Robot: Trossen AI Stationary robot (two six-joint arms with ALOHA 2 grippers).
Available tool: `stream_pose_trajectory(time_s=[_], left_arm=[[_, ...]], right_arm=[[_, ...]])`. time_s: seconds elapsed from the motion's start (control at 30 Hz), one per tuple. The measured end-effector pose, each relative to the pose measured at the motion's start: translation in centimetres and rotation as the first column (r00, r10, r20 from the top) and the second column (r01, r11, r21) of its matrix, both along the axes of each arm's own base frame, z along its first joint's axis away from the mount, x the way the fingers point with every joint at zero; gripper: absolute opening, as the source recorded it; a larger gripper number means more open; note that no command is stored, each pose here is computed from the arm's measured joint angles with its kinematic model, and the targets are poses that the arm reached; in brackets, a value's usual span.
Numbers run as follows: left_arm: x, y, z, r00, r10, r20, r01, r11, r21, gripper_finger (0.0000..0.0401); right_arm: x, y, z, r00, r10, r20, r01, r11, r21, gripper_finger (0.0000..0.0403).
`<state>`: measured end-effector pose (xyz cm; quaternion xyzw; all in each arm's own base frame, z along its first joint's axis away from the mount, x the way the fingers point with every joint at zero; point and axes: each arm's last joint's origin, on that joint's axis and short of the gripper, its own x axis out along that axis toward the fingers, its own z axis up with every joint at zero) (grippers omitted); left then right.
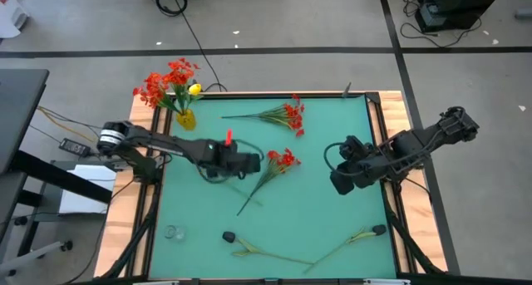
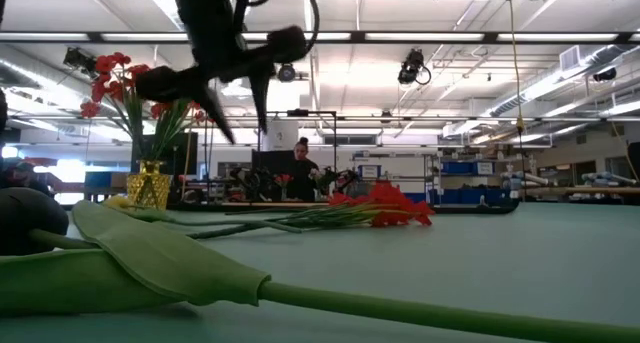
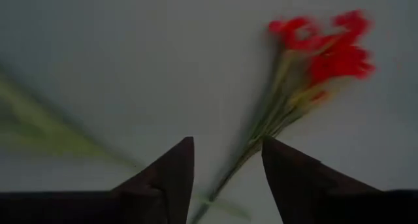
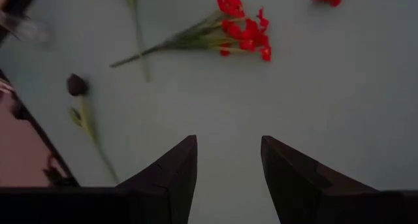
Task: Sort flowers into vase by color
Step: Put the yellow flower into the yellow vase
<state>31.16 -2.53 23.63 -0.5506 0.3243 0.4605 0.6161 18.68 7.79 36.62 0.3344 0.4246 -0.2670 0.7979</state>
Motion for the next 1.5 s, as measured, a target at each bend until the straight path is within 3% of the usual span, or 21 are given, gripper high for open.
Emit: stream_pose_trajectory(time_s=[0.23,0.4,0.63,0.83,1.0,1.13,1.33,1.5], left_arm=[[0.1,-3.5,-3.8,0.973,0.153,-0.175,-0.179,0.973,-0.143,0.0204],[0.0,-4.3,-5.0,0.925,0.300,-0.232,-0.338,0.930,-0.144,0.0206],[-0.5,-3.0,-6.0,0.865,0.398,-0.305,-0.435,0.898,-0.062,0.0206],[-1.2,-1.4,-8.9,0.852,0.435,-0.292,-0.483,0.868,-0.115,0.0206],[-1.7,-0.7,-9.8,0.841,0.455,-0.294,-0.510,0.848,-0.146,0.0201],[-1.6,-0.3,-9.8,0.871,0.393,-0.295,-0.445,0.886,-0.133,0.0155],[-1.6,-0.1,-9.9,0.901,0.323,-0.289,-0.364,0.926,-0.099,0.0021],[-2.0,0.0,-10.4,0.920,0.266,-0.289,-0.294,0.954,-0.058,0.0013]], right_arm=[[-0.2,-1.0,0.0,0.997,0.062,-0.049,-0.065,0.996,-0.055,0.0178],[-0.1,-1.8,0.1,0.993,0.102,-0.067,-0.108,0.989,-0.104,0.0178],[0.1,-3.1,0.2,0.987,0.129,-0.093,-0.141,0.979,-0.146,0.0178],[0.0,-3.3,0.3,0.986,0.136,-0.094,-0.149,0.978,-0.149,0.0178],[-0.3,-3.1,0.3,0.985,0.143,-0.093,-0.154,0.980,-0.124,0.0178],[-0.5,-2.9,0.4,0.985,0.147,-0.090,-0.157,0.980,-0.119,0.0178],[-0.5,-3.0,0.4,0.985,0.145,-0.091,-0.156,0.980,-0.121,0.0178],[-0.4,-3.2,0.4,0.987,0.131,-0.090,-0.142,0.982,-0.128,0.0178]])
